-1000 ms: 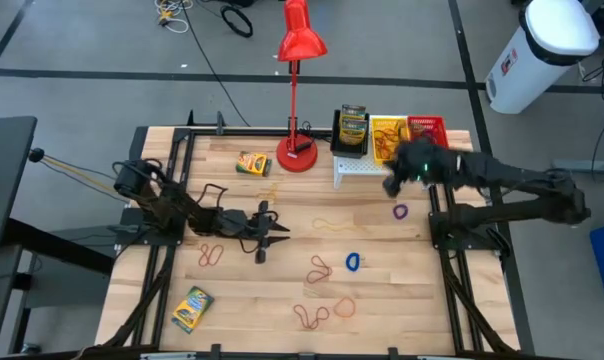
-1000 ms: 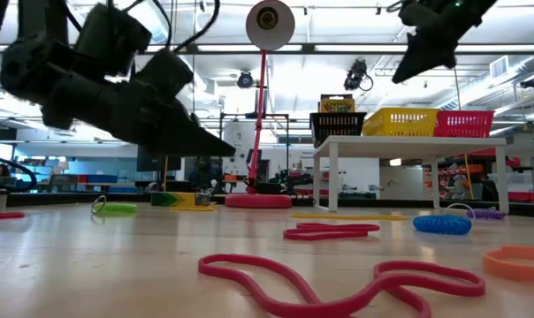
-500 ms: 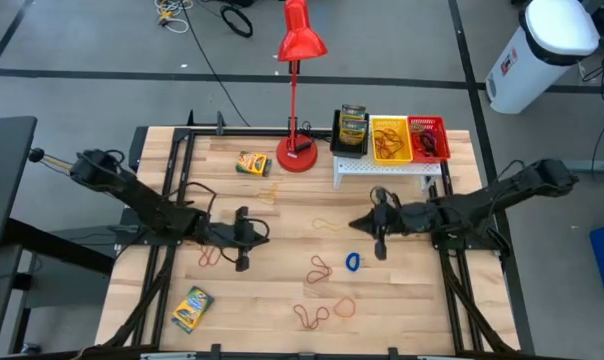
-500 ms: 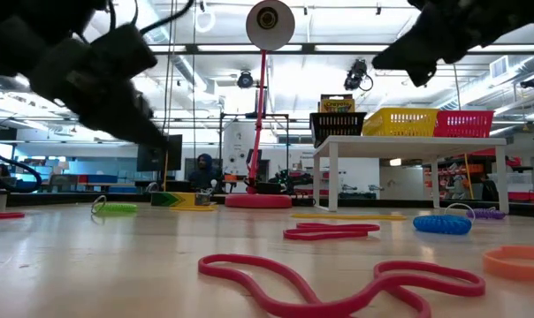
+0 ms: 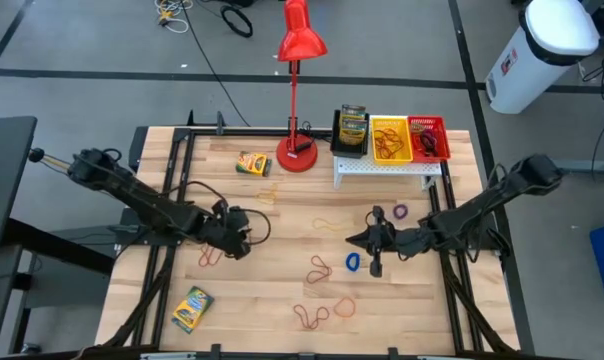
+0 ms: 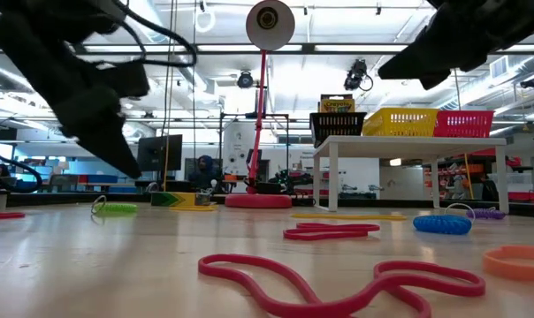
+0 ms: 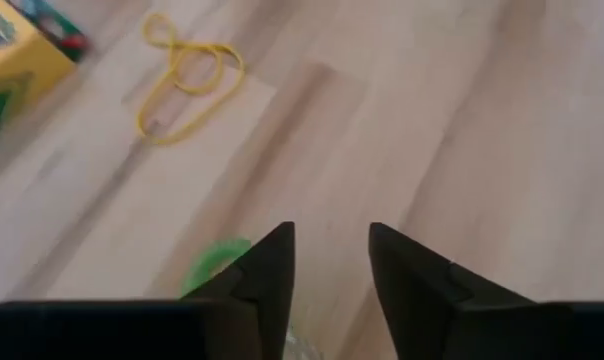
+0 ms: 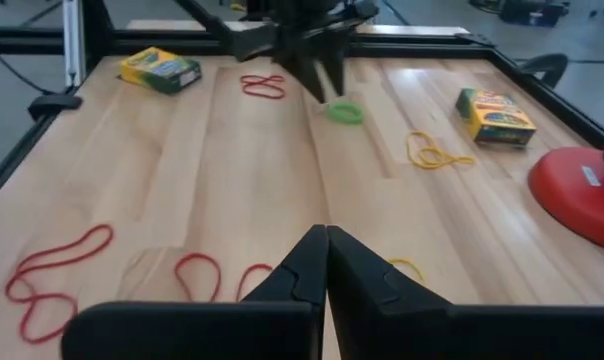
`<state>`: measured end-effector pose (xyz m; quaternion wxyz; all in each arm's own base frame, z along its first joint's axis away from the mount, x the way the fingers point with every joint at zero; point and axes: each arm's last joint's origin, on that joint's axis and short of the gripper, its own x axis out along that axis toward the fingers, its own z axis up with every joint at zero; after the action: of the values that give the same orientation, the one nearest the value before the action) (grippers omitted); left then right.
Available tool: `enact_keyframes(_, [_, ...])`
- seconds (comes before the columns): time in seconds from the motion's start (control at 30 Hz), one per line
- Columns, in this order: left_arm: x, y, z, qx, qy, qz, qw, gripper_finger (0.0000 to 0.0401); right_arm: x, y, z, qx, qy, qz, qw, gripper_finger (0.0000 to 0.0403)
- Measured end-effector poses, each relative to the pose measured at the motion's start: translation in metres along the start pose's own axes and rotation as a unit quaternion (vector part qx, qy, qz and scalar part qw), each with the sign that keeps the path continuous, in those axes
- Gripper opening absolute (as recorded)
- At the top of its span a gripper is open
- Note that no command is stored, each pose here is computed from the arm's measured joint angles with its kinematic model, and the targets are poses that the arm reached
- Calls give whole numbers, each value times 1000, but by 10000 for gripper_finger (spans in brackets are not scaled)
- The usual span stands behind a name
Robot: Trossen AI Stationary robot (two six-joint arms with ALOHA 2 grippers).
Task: Pick & Place Office Desk Supplies
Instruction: Put the left yellow rubber band into the yellow bin
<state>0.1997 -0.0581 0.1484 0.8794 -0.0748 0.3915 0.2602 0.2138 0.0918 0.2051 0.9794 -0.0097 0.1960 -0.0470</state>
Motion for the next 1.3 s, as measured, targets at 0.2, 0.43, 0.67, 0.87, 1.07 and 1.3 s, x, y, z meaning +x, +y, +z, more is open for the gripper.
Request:
enact_keyframes(0.2, [32,25,25,28,7,15,999,182,8,3,-4,0,2,-2,1000,19])
enact_keyframes(0.43, [65,65,59,17,-41,-8,999,207,11,4,-7,-6,11,-3,1000,19])
enact_keyframes(0.67, [86,77,53,60,5,-60,996,197,11,5,-7,-8,9,1,1000,19])
enact_keyframes(0.87, [100,74,46,93,20,-57,994,192,11,5,-7,-7,8,1,1000,19])
enact_keyframes(1.07, [104,75,46,105,18,-51,993,139,11,5,-7,-7,8,1,1000,19])
enact_keyframes(1.3, [100,73,52,155,13,-76,985,12,11,5,-6,-6,6,1,1000,19])
